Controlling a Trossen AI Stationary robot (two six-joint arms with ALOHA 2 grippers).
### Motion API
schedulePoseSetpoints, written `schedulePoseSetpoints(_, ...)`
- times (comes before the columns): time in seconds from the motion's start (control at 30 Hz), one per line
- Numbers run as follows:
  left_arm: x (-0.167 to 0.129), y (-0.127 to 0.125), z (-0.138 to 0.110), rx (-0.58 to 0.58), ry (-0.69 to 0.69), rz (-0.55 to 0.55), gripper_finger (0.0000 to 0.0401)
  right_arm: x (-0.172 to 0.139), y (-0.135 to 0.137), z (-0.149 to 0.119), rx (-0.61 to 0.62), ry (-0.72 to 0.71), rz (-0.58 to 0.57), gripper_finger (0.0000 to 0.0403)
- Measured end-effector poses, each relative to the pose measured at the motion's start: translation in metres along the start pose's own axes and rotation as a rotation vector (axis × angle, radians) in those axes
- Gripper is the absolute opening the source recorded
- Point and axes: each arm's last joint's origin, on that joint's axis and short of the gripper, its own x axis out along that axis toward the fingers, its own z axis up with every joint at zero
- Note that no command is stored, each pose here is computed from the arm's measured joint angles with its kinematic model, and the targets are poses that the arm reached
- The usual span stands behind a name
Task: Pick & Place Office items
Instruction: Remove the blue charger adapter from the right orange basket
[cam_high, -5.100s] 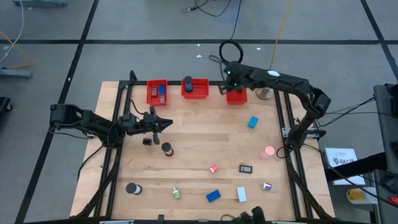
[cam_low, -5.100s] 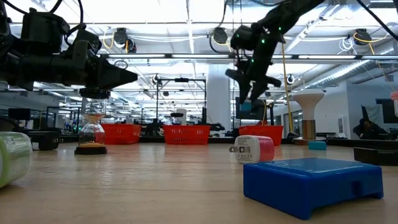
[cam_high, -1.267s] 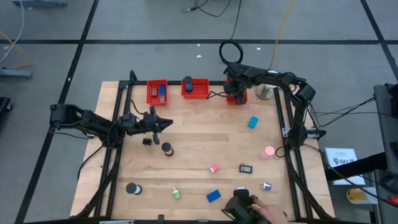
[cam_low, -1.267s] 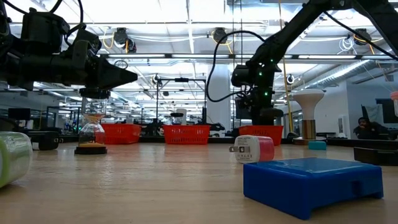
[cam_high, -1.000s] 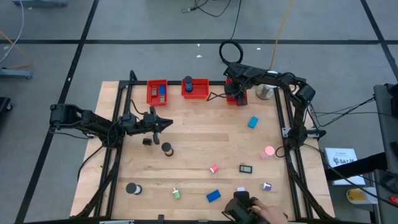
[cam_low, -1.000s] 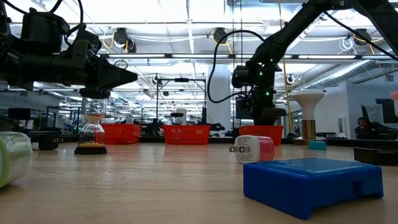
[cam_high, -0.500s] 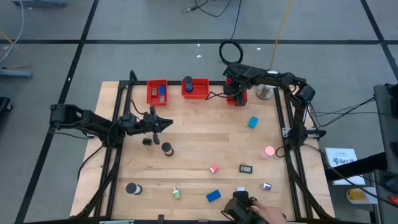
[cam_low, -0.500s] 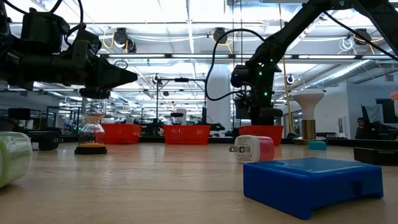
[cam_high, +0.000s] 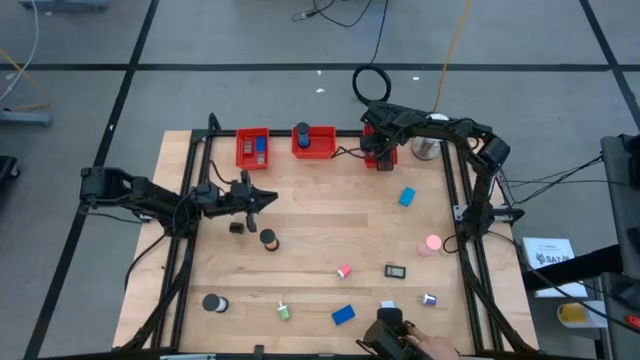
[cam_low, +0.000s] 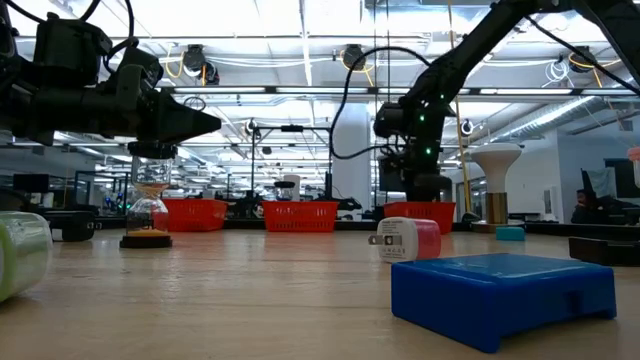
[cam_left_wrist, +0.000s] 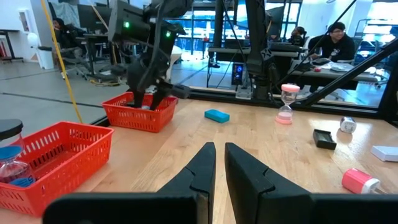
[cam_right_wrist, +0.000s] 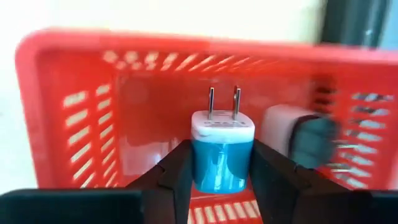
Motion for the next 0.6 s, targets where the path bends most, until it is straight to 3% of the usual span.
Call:
schedulePoseSetpoints(0.23, 0.0, 0.0, 0.0, 0.0, 0.0, 0.0, 0.0035, -0.052, 0.002, 0.009, 0.073, -0.14, -0.104, 0.0124)
schedulePoseSetpoints(0.33, 0.0, 0.0, 0.0, 0.0, 0.0, 0.0, 0.0035, -0.07, 0.01, 0.016, 0.147, -0.288, -0.098, 0.0122)
schedulePoseSetpoints(0.6, 0.0, 0.0, 0.0, 0.0, 0.0, 0.0, 0.0035, -0.053, 0.079, 0.031, 0.233, -0.641, -0.047, 0.0122)
